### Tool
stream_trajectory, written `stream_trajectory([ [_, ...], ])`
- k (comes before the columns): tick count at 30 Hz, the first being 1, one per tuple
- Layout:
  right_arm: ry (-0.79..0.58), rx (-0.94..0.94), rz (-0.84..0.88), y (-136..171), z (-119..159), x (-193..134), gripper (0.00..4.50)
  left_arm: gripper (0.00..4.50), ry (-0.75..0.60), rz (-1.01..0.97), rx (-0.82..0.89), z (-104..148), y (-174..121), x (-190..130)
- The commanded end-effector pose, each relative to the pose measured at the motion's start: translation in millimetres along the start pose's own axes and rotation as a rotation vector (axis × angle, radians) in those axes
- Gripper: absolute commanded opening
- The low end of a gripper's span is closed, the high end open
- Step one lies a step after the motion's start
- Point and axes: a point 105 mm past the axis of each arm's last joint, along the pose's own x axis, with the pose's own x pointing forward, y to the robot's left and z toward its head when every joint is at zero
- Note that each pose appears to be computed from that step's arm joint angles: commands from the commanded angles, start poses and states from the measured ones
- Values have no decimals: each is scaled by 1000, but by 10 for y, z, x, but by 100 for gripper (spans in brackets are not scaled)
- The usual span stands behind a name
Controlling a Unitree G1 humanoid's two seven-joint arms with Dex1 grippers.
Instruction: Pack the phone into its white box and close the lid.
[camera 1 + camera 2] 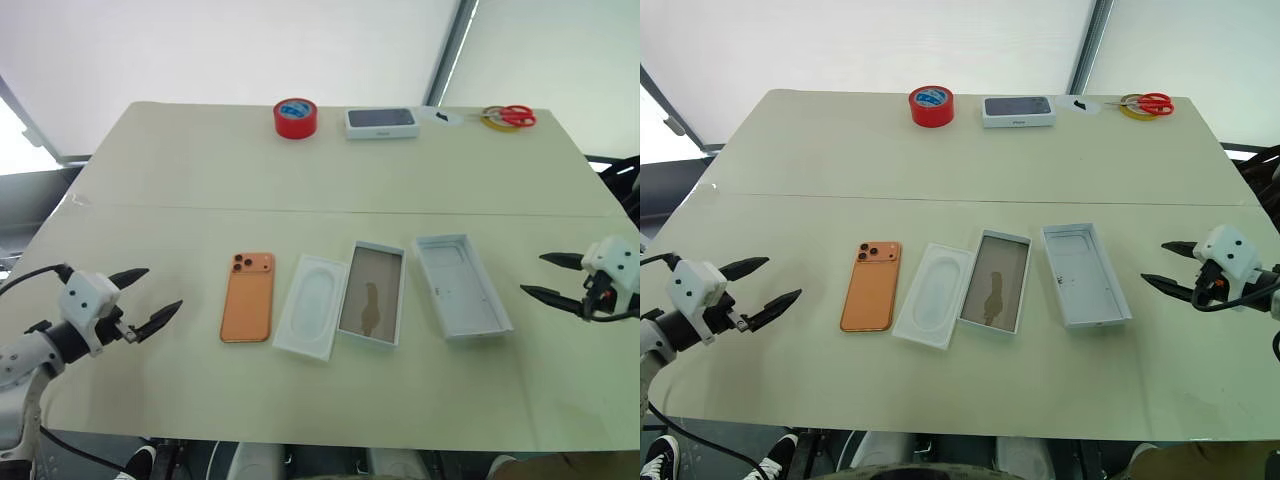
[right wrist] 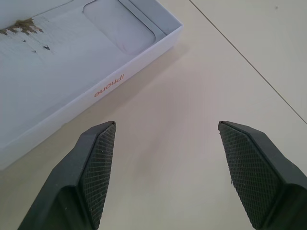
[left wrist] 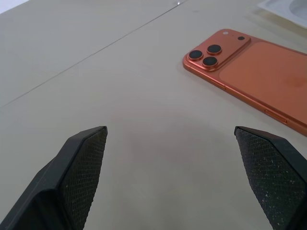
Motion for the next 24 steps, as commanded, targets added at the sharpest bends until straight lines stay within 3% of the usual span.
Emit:
stream_trajectory([
  [1,-37,-30,-10,-35,153,-1,356,446,-20,11,47,116,52,-3],
  [6,-94,-18,37,28,364,105,356,446,-23,47,43,207,102,116],
  [12,-177,-35,110,200,681,290,356,446,-3,0,-9,371,-86,339],
  [18,-335,-83,258,678,1187,604,356,446,7,-157,-203,580,-467,707],
  [21,-361,-91,317,885,1258,705,356,446,34,-256,-411,630,-640,847],
  [24,-365,-114,356,1013,1289,740,356,446,112,-298,-502,624,-762,952],
])
